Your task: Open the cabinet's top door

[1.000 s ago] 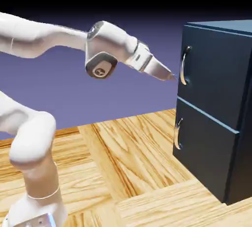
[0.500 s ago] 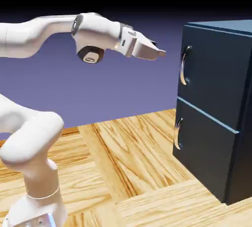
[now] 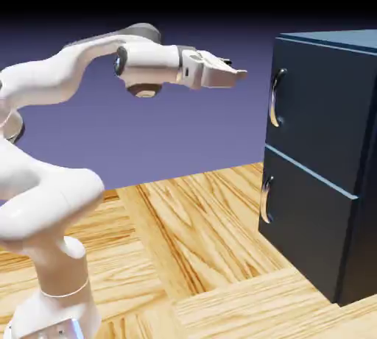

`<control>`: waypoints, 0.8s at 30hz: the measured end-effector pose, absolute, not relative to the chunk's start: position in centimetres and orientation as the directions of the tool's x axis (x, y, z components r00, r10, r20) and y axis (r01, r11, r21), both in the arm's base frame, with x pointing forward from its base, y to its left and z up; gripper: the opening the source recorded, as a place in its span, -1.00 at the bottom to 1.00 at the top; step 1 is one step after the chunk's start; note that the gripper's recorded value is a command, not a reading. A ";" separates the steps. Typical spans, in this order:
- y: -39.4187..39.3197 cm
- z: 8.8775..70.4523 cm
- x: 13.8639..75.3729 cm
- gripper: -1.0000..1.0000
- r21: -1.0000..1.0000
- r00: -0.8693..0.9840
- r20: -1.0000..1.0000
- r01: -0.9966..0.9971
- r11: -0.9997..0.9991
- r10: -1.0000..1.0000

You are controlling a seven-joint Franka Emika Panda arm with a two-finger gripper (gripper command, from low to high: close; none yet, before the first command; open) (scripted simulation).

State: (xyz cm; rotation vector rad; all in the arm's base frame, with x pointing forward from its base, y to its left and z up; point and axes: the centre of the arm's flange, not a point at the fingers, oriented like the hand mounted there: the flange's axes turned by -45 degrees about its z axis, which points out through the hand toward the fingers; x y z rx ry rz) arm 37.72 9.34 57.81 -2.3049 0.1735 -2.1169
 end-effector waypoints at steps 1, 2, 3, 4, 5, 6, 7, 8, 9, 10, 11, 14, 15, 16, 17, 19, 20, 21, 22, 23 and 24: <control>9.6 57.3 38.2 0.00 -0.074 0.073 0.994 -0.073 -0.995 -0.079; 9.8 56.7 38.7 0.00 -0.067 0.065 0.995 -0.070 -0.995 -0.072; 10.1 56.0 39.3 0.00 -0.061 0.058 0.996 -0.068 -0.996 -0.065; 10.2 55.4 39.8 0.00 -0.054 0.050 0.997 -0.065 -0.996 -0.058; 10.4 54.7 40.4 0.00 -0.048 0.043 0.998 -0.063 -0.997 -0.050; 10.5 53.9 41.0 0.00 -0.041 0.036 0.998 -0.061 -0.997 -0.043; 10.5 53.2 41.6 0.00 -0.034 0.030 0.999 -0.059 -0.998 -0.036; 10.6 52.4 42.3 0.00 -0.028 0.024 0.999 -0.058 -0.998 -0.029; 10.5 51.6 42.9 0.00 -0.021 0.018 1.000 -0.057 -0.998 -0.022; 10.5 50.7 43.5 0.00 -0.015 0.012 1.000 -0.056 -0.998 -0.016; 10.4 49.8 44.2 0.00 -0.008 0.007 1.000 -0.055 -0.998 -0.009; 10.1 48.5 45.0 0.00 0.000 0.000 1.000 -0.055 -0.998 0.000; 10.1 48.6 46.3 0.00 0.001 0.000 1.000 -0.056 -0.998 0.001; 10.1 48.6 47.4 0.00 0.001 -0.001 1.000 -0.056 -0.998 0.001; 10.0 48.6 48.5 0.00 0.001 0.000 1.000 -0.056 -0.998 0.001; 9.9 48.5 50.0 -1.00 0.000 0.000 1.000 -0.055 -0.998 0.000; 9.9 48.5 50.0 -1.00 0.000 0.000 1.000 -0.055 -0.998 0.000; 9.9 48.5 50.0 -1.00 0.000 0.000 1.000 -0.055 -0.998 0.000; 9.5 48.5 49.3 -1.00 0.000 0.000 1.000 -0.031 -1.000 0.000; 9.2 48.5 48.6 -1.00 0.000 0.000 1.000 -0.005 -1.000 0.000; 8.8 48.5 47.8 -1.00 0.000 0.000 1.000 0.020 -1.000 0.000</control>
